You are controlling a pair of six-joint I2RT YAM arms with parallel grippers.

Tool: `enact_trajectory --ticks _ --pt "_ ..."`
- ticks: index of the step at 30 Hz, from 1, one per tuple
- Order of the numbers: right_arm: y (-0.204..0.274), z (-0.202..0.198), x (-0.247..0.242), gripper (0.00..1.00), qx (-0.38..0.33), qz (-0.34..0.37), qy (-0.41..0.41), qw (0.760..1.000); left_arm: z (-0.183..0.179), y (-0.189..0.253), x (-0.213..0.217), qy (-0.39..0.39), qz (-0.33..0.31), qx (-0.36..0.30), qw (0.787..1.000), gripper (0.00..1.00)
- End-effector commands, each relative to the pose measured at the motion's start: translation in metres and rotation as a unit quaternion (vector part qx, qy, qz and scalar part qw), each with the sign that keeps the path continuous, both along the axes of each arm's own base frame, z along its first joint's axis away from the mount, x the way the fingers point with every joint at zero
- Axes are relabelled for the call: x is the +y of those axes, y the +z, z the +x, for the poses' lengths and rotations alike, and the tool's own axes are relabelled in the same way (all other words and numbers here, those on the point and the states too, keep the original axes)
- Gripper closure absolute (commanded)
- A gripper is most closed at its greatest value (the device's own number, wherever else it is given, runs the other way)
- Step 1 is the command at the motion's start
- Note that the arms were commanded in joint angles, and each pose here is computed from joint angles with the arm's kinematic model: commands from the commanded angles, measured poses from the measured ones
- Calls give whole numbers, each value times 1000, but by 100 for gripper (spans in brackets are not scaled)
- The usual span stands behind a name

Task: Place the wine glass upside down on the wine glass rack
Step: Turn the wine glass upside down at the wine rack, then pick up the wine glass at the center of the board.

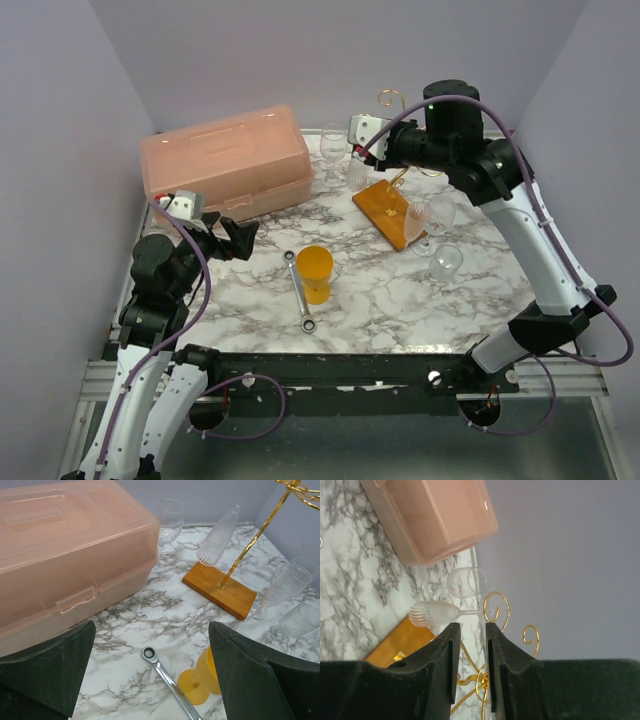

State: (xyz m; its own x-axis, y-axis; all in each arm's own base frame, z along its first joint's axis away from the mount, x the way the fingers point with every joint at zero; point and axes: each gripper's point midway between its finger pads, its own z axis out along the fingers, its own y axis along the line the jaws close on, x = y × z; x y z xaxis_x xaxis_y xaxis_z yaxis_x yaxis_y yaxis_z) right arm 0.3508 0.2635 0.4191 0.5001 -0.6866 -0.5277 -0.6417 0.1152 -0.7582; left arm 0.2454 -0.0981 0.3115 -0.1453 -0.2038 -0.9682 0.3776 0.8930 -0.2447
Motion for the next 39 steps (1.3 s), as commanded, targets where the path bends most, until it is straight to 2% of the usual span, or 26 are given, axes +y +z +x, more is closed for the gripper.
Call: enact_trajectory --ticks 1,6,10,14,20,23,34,39 --pt "13 -49 -1 66 78 57 28 995 -2 3 -14 -40 -21 2 999 1" --pt "16 -62 -14 66 118 95 -13 988 -6 4 -28 -79 -34 12 996 1" --pt "11 -53 -40 66 147 113 -45 982 -4 2 -34 -91 -40 22 995 2" --pt "26 -42 -72 66 147 155 -83 973 1 -1 -36 -87 -44 36 995 1" --pt "25 -53 -110 66 163 201 -124 958 -4 2 -49 -115 -86 68 987 2" --pt "21 -57 -130 66 155 214 -167 950 -10 -3 -54 -124 -84 85 985 1" --pt "10 -116 -179 66 132 263 -281 913 -43 -11 -59 -157 -112 112 975 1" --pt "1 -141 -174 66 163 279 -266 908 -58 -8 -59 -161 -139 119 970 2"
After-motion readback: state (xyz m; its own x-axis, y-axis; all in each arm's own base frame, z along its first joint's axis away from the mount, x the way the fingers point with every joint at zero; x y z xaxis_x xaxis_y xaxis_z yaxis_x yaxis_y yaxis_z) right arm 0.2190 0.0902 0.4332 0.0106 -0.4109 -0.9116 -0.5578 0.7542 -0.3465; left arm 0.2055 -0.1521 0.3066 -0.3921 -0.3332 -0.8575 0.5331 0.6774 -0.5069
